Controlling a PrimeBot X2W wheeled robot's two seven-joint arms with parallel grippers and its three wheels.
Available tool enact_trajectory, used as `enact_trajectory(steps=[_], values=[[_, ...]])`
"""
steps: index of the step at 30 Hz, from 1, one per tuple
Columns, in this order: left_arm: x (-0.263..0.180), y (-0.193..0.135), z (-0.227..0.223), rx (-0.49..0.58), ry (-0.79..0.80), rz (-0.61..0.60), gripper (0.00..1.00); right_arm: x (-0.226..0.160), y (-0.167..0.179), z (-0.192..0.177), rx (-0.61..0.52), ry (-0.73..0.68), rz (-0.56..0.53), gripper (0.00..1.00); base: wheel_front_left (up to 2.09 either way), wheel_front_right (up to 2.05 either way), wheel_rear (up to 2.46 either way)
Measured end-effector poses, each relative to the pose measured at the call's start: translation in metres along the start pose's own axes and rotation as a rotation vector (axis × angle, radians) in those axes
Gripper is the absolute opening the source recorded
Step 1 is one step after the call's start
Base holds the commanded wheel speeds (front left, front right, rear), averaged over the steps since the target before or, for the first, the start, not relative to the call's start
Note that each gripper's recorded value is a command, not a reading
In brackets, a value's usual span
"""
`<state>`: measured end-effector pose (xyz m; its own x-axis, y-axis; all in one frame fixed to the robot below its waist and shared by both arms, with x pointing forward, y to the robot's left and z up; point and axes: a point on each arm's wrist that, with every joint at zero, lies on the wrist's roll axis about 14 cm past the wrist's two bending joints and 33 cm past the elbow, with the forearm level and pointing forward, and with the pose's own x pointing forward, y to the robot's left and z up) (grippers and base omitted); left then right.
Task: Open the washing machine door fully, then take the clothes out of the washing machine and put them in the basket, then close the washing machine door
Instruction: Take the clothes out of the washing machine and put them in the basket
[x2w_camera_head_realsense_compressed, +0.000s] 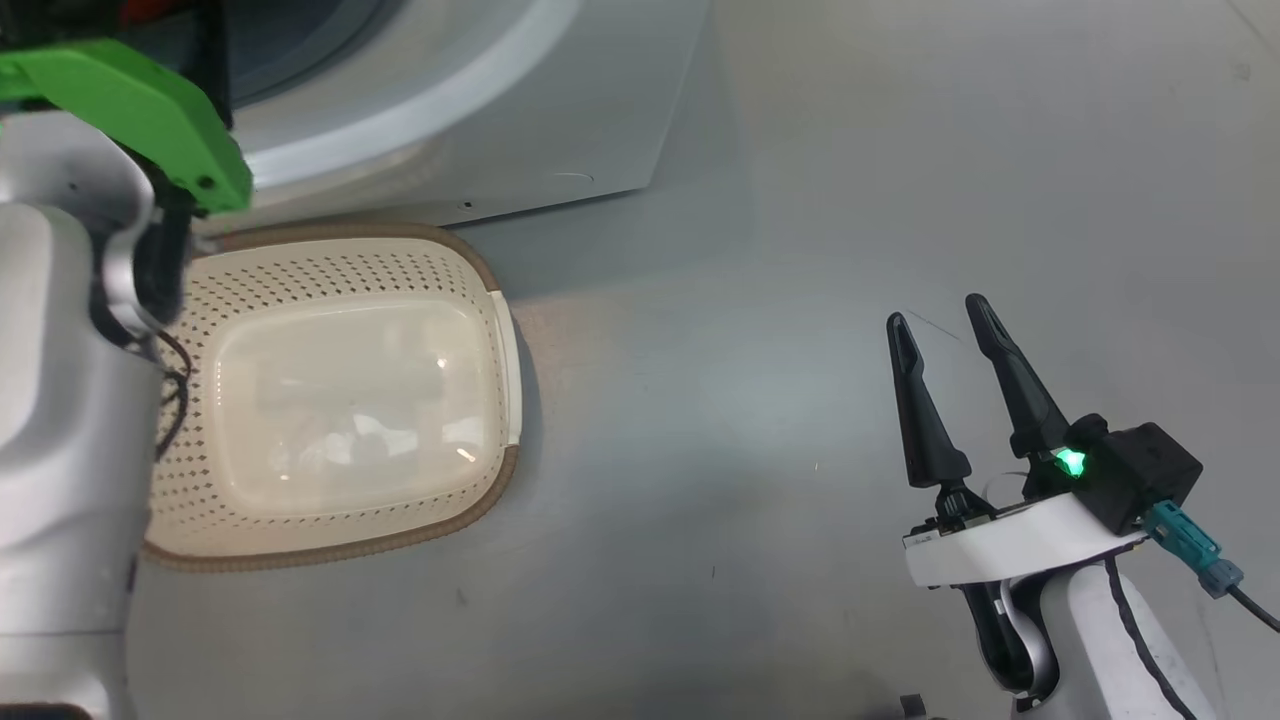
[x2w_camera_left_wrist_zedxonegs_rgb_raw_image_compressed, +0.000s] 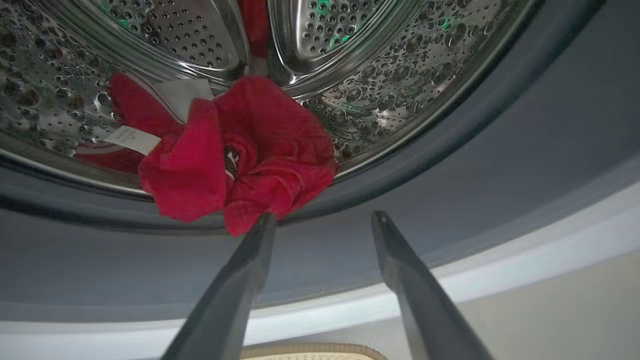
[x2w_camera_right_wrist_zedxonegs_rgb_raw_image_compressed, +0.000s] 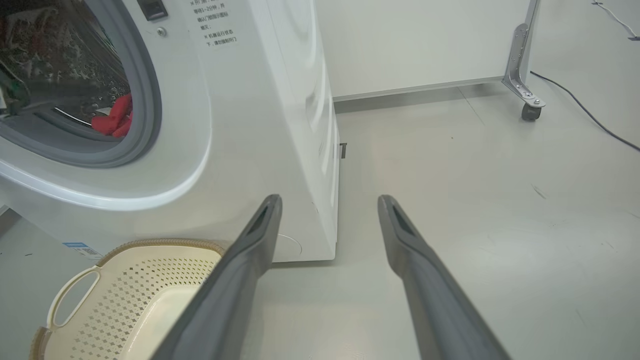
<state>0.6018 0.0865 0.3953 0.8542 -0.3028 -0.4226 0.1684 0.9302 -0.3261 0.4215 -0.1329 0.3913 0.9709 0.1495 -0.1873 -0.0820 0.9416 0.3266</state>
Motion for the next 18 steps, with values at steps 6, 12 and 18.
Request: enact_trajectory(steps=[6, 12, 18], values=[[0.025, 0.004, 0.019, 0.029, 0.008, -0.003, 1.0, 0.001, -0.006, -0.006, 0.017, 0.019, -0.017, 1.0, 0.0, 0.0, 0.0], [0.047, 0.003, 0.025, 0.026, 0.026, -0.012, 1.0, 0.003, -0.012, -0.01, 0.037, 0.027, -0.035, 1.0, 0.0, 0.0, 0.0], [0.065, 0.015, 0.007, 0.035, 0.096, 0.014, 1.0, 0.005, -0.018, -0.012, 0.043, 0.033, -0.046, 1.0, 0.0, 0.0, 0.0]])
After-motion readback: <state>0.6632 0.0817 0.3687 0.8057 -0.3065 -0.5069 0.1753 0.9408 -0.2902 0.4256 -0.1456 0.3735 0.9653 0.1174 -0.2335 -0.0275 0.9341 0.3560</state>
